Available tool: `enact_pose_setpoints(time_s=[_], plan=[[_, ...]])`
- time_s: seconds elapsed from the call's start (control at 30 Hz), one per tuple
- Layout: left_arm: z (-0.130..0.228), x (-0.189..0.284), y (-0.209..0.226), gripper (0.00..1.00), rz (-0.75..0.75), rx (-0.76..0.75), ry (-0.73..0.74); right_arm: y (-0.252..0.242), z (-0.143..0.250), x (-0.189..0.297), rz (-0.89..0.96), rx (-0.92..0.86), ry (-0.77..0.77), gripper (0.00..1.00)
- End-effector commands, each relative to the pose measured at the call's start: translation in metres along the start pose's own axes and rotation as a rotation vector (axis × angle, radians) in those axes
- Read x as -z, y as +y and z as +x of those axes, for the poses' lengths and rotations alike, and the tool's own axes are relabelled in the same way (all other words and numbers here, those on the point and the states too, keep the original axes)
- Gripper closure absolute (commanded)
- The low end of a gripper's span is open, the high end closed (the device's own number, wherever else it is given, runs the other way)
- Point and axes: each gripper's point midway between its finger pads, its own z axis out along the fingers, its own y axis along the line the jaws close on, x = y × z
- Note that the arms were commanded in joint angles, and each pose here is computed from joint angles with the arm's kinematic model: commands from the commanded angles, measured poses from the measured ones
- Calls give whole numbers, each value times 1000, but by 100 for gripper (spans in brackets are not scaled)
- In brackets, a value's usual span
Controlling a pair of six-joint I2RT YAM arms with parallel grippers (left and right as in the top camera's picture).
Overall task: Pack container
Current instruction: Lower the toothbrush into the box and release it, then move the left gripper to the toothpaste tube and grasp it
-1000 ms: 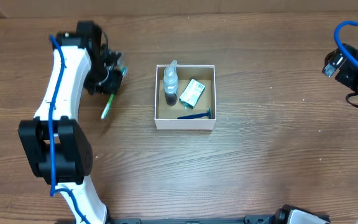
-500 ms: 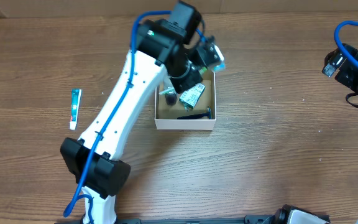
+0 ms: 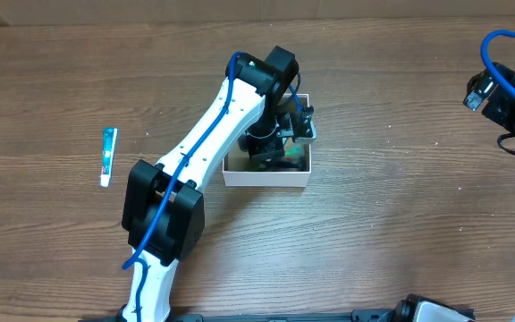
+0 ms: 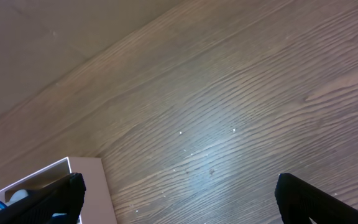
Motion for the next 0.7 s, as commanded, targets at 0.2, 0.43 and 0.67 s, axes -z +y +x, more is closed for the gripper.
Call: enact_pose_setpoints(time_s=[0.2,0.43,0.67], plan=[[-1,93,12,50,-148,196,-59,2,-6,4,-9,1,-23,0],[86,161,33,43,-222,608,-150,2,-6,4,-9,1,-23,0],[178,206,28,39,-324,1068,-213,2,-6,4,-9,1,-23,0]])
